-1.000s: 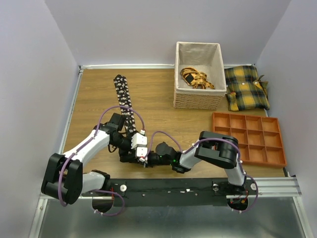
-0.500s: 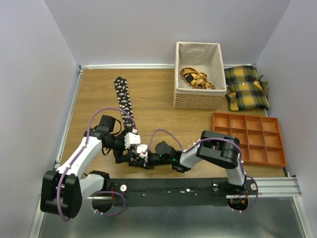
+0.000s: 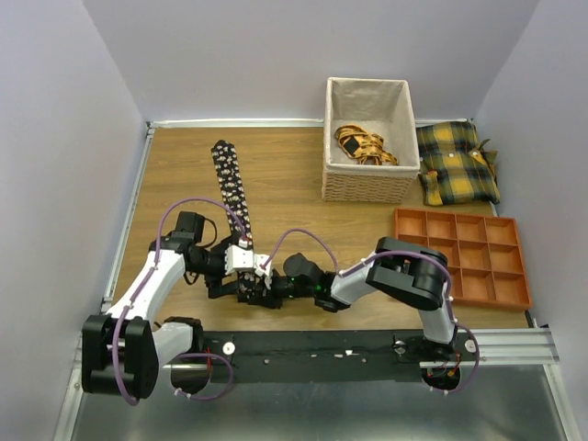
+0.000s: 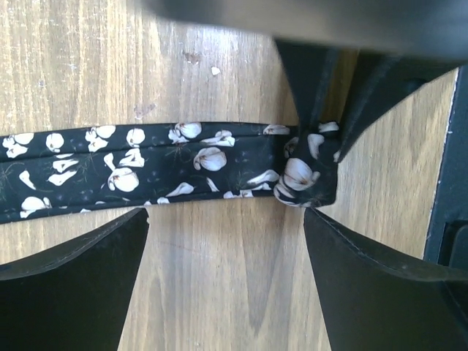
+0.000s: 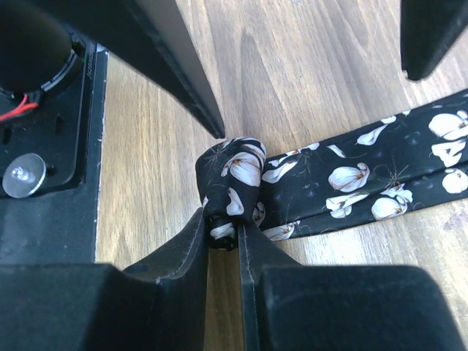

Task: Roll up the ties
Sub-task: Roll the tie at the center of the board.

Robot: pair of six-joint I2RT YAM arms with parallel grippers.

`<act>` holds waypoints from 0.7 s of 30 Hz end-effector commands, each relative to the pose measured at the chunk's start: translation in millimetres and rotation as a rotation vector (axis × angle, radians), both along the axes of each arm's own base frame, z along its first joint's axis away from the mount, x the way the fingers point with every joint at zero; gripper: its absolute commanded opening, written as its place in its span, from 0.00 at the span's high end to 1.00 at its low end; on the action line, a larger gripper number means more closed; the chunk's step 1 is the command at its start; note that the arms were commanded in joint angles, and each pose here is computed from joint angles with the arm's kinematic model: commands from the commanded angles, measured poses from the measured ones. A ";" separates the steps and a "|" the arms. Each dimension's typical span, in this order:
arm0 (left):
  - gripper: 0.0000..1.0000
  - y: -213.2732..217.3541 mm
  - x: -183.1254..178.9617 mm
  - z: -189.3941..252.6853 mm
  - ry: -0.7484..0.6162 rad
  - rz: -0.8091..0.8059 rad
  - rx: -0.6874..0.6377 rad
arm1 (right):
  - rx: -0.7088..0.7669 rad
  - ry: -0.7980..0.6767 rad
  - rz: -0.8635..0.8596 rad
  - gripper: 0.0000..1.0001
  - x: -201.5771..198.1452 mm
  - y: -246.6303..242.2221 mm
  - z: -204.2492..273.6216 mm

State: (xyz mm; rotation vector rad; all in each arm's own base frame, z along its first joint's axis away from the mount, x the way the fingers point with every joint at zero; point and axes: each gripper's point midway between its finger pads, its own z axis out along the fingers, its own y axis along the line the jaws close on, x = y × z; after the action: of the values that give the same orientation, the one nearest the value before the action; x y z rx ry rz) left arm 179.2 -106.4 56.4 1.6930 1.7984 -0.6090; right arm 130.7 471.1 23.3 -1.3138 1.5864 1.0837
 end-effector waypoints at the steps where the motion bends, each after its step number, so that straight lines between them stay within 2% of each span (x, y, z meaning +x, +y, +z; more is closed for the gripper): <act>1: 0.06 8.4 1.1 1.2 -0.029 0.038 0.036 | -0.148 0.211 -0.043 0.89 -10.0 -21.1 -29.9; 3: 0.10 12.2 -0.4 -0.9 -0.032 0.038 0.058 | -0.124 0.271 -0.031 0.89 -16.0 -20.1 -23.5; 8: 0.09 3.7 -11.1 6.2 -0.016 0.035 0.000 | -0.116 0.473 -0.025 0.89 -18.7 -17.6 -19.5; 12: 0.09 4.4 -7.4 5.0 -0.022 0.089 -0.001 | -0.129 0.576 -0.072 0.89 -3.7 -20.4 -20.5; 15: 0.09 3.0 -1.5 4.2 -0.043 0.118 0.038 | -0.148 0.725 -0.081 0.89 9.2 -19.3 -18.4; 17: 0.08 -1.8 6.1 6.0 -0.087 0.114 0.053 | -0.211 0.825 -0.115 0.89 14.3 -25.4 -26.3; 21: 0.08 -14.5 2.0 -2.6 -0.113 0.056 0.093 | -0.220 0.867 -0.046 0.89 10.4 -20.0 -16.4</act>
State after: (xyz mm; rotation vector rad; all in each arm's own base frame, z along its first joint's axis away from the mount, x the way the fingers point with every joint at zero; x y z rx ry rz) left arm 175.3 -116.7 60.5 1.6864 1.8080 -0.4844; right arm 163.6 467.5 29.1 -0.9725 2.1473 1.5269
